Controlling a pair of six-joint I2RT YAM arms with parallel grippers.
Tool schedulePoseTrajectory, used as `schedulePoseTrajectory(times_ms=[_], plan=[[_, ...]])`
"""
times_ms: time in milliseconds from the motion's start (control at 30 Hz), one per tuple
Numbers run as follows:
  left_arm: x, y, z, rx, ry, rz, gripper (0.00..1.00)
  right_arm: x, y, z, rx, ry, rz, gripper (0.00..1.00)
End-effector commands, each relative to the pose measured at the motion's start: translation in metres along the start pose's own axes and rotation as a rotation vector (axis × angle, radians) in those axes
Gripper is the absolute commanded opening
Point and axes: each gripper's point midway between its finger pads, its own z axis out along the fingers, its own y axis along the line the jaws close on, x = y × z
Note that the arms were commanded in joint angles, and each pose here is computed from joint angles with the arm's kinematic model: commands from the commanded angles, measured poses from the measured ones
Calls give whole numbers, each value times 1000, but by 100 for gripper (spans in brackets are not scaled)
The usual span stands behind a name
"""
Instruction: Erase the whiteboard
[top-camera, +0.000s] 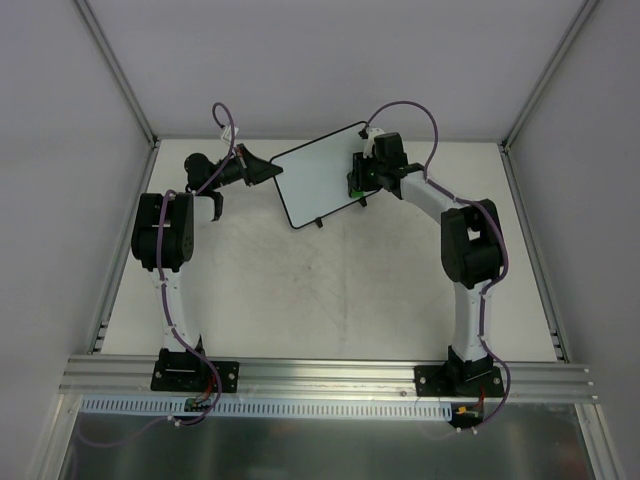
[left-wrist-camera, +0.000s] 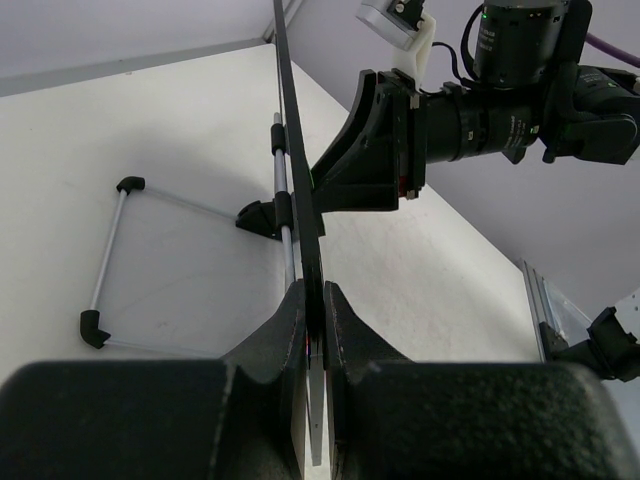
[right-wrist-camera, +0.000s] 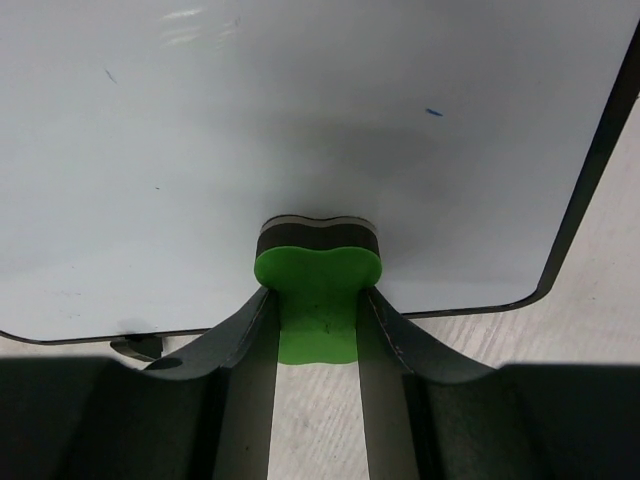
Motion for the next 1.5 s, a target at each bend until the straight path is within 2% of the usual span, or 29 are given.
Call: schedulePoseTrajectory(times_ms=[0,267,433,633,900,1033,1133,1267,1467], plan=[[13,-30,3,151,92,95,0,-40,4,-18,0,-115,2,0],[13,-31,3,153,92,99,0,-74,-10,-24,-16,-163,47,0],[13,-31,3,154,93,94,0,-99,-11,-25,-86,-202,94,0],[13,-32,2,157,95,97,0,-109,-12,-22,-88,-193,94,0],[14,-30,3,157,95,97,0,-87,-13,-16,-92,-145,100,0],[14,-30,3,157,95,94,0,-59,-14,-16,-82,-103,111,0],[13,-30,3,155,92,97,0,-56,-12,-24,-81,-130,108,0],[13,-31,3,156,92,95,0,-28,-8,-27,-64,-100,100,0],[13,-32,3,160,93,98,0,-18,-4,-26,-57,-82,96,0]])
